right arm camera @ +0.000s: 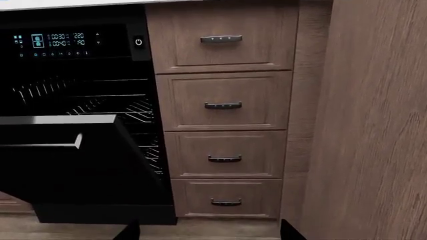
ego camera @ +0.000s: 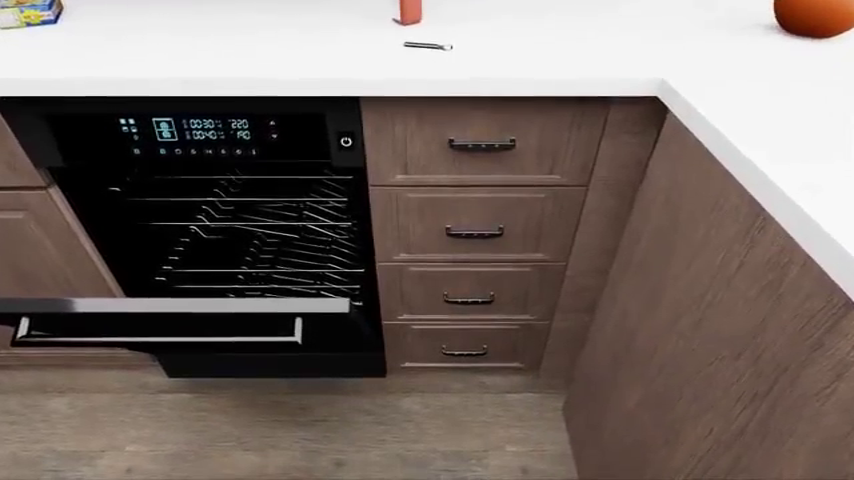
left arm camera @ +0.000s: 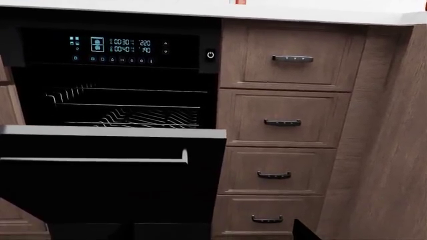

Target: Close the dishwasher door

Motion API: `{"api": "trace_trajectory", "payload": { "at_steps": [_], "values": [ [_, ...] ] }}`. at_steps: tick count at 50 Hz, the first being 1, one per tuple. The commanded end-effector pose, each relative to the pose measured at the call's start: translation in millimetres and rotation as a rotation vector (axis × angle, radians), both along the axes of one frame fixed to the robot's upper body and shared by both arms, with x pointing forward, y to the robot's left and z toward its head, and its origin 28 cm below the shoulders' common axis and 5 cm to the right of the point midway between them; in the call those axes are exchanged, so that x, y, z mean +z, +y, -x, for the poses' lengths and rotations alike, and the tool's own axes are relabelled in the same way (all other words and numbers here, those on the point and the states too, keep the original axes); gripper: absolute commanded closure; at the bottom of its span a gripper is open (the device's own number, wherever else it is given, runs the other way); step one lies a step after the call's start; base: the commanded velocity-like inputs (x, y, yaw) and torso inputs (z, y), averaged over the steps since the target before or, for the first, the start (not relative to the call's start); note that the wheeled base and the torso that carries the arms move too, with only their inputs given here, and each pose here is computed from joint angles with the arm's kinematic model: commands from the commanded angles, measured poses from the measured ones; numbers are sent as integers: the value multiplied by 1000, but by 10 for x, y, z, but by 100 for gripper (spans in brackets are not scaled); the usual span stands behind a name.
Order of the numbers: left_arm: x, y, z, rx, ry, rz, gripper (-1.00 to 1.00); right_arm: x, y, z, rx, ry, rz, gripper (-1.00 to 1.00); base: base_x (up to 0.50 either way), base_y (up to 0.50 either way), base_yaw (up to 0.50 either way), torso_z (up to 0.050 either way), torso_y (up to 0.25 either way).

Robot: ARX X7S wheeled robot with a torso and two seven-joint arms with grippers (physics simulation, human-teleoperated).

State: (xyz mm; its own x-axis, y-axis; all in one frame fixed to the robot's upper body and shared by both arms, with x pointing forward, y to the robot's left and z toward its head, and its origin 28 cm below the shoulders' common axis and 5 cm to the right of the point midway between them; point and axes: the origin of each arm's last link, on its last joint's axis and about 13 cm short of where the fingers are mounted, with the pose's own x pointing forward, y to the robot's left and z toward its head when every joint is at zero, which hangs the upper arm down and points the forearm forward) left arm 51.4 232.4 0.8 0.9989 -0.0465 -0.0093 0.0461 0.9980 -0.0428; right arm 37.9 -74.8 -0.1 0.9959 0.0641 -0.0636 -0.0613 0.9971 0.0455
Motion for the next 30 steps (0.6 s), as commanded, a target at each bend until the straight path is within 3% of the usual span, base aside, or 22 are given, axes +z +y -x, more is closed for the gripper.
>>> {"api": "trace_trajectory", "payload": {
  "at_steps": [1,30],
  "values": [
    [3,1,1,0,0,-1,-100,2,1,1,0,1,-2,-100,0,0,0,-20,0],
    [-21,9,29,-2,8,0,-100,-8,1,7,-1,2,-2,-100,0,0,0,-20,0]
  ]
}}
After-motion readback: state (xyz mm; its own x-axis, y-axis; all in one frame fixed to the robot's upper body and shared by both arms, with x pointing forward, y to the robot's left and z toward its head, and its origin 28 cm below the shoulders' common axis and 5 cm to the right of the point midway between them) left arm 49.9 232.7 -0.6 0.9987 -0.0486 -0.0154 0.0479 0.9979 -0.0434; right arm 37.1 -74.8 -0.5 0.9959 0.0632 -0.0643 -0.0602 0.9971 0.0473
